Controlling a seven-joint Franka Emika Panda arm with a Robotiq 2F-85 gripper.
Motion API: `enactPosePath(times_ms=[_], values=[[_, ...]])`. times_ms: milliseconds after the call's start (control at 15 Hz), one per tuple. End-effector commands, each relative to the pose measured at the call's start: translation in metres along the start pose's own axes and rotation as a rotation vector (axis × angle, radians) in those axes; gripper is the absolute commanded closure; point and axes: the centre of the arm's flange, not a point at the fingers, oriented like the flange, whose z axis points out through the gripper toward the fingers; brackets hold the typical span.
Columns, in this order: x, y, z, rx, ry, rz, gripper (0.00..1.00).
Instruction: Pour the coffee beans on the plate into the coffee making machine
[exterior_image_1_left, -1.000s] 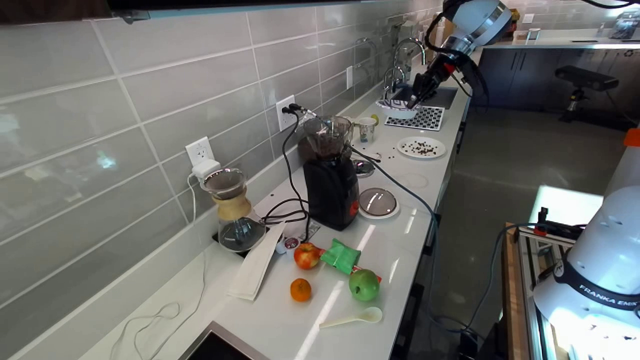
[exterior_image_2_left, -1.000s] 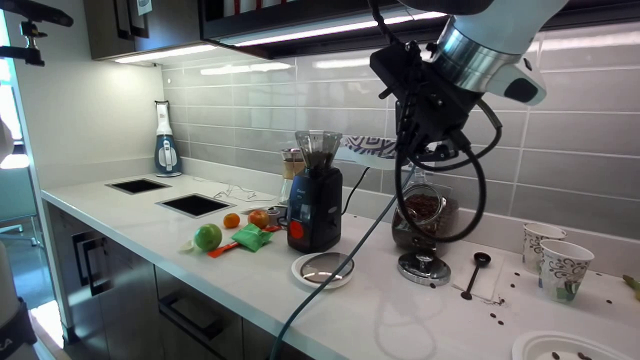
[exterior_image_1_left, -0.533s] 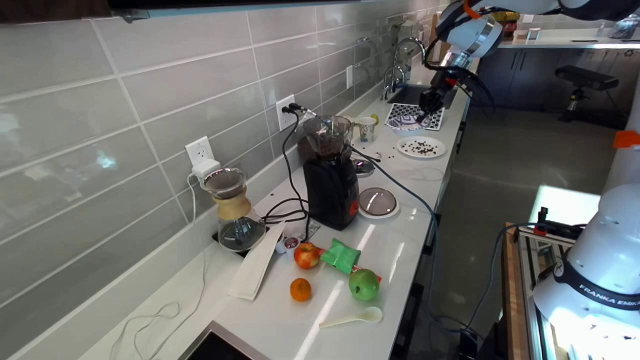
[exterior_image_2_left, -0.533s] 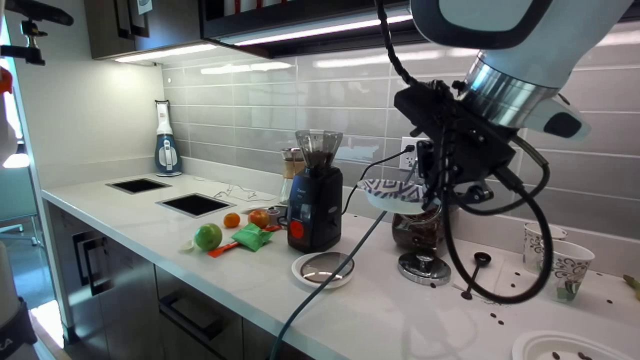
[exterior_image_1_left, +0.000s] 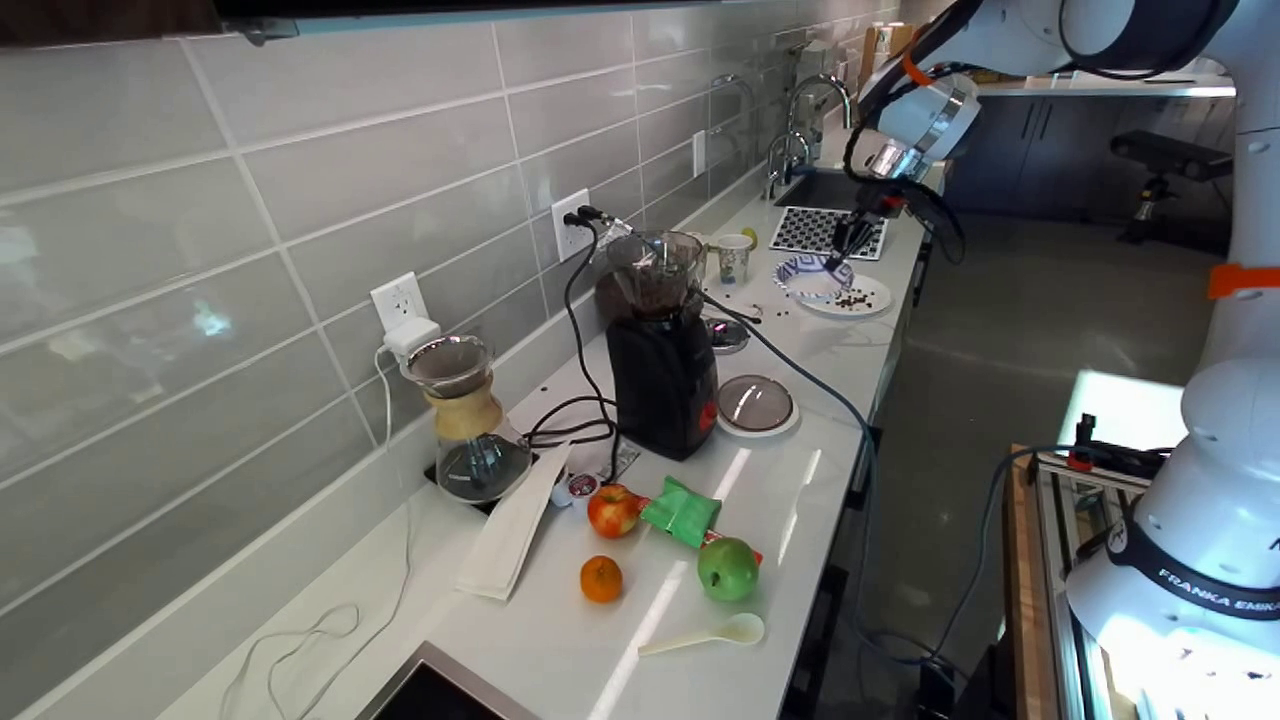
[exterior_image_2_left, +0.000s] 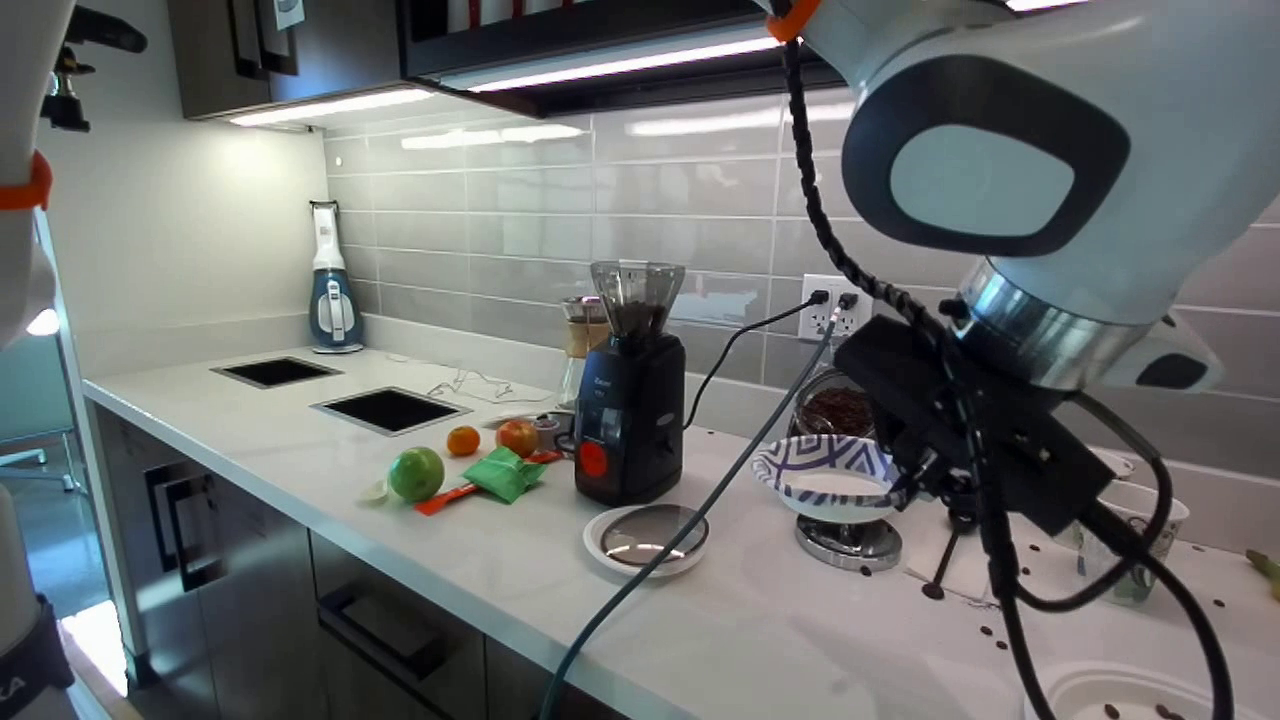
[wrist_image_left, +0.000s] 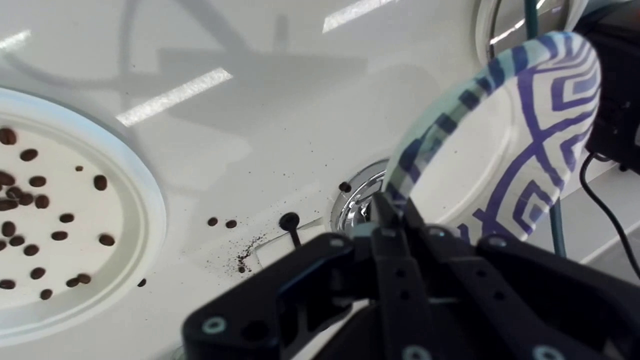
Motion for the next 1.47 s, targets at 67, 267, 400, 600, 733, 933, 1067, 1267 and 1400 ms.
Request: enactPosePath(times_ms=[67,267,400,600,733,933,1067,1267,1400], values=[[-0.002,0.029,0.038,0.052,0.047,-0.099,0.99],[-0.001,0.04,0.059,0.092,0.051,-0.101,0.99],[0.002,0.044,0.068,0.087,0.032,-0.062,0.99],[0.007,0.048,0.08,0.081,-0.01,-0.011,0.99],[0.01,0.052,0.09,0.07,-0.014,0.021,0.99],[0.011,0.05,0.111,0.073,-0.063,0.071,0.99],[0.009,0.049,0.122,0.076,-0.096,0.093,0.99],[0.006,0.052,0.133,0.056,-0.14,0.114,0.99],[0.004,0.054,0.136,0.051,-0.157,0.126,0.99]])
